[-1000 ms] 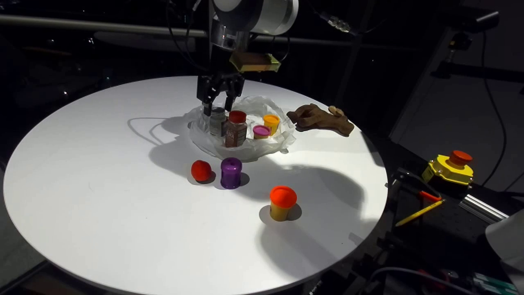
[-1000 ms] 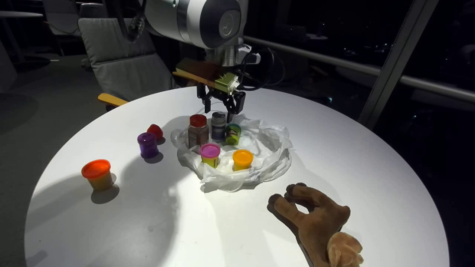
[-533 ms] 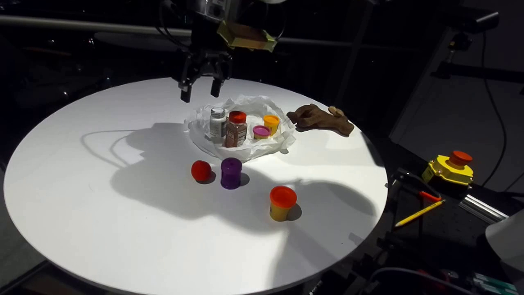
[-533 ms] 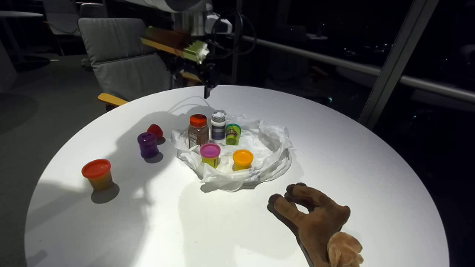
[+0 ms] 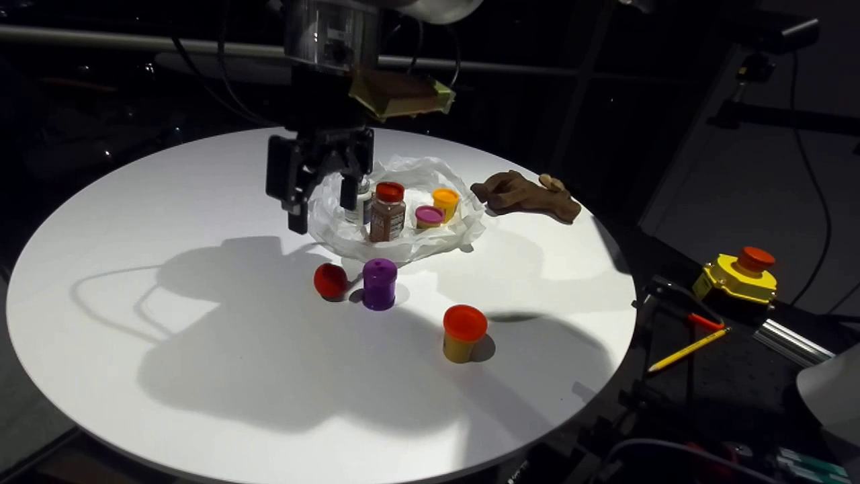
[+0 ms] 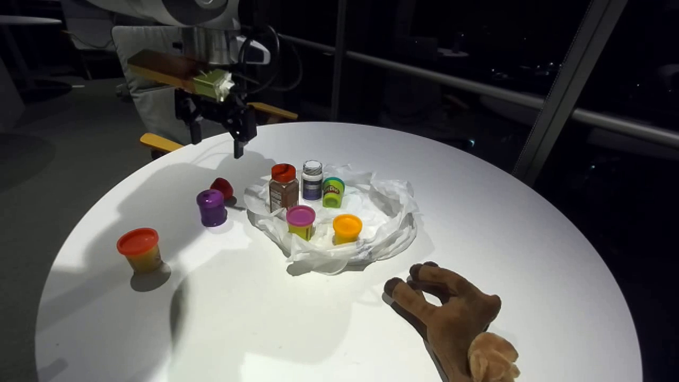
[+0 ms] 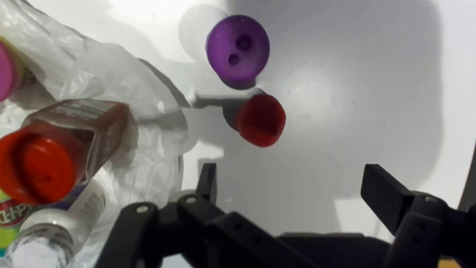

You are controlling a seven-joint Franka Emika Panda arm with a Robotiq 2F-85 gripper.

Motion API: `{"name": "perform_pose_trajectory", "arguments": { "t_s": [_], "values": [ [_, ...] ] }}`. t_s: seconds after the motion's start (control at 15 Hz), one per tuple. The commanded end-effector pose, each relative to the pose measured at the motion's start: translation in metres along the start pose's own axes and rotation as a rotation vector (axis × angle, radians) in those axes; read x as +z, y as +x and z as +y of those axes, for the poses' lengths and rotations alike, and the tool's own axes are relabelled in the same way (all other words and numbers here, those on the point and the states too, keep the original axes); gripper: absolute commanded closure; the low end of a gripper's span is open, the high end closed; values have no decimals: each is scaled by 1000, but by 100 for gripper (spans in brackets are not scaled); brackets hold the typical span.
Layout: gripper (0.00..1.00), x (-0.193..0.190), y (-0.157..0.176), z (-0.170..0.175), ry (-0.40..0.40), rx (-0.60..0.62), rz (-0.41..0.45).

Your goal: Put all the contents that are on the table in the white plastic bag

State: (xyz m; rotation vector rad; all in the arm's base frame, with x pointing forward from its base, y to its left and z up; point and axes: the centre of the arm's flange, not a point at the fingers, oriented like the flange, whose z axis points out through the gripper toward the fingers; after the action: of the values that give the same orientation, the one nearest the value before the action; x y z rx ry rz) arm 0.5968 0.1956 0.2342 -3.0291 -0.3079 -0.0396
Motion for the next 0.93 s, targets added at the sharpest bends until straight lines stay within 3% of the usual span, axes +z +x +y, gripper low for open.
{"name": "perform_pose_trajectory", "arguments": {
  "t_s": [0.0, 0.27, 0.6, 0.67, 0.73, 0.87],
  "values": [
    [0, 40, -16, 2, -41, -41, -2],
    [0, 70, -23, 8, -33, -61, 6],
    [0, 78, -21, 10, -23, -63, 26],
    [8, 80, -20, 12, -24, -60, 25],
    [25, 82, -19, 14, -26, -57, 25],
    [42, 83, -19, 16, -27, -55, 29]
  ]
}}
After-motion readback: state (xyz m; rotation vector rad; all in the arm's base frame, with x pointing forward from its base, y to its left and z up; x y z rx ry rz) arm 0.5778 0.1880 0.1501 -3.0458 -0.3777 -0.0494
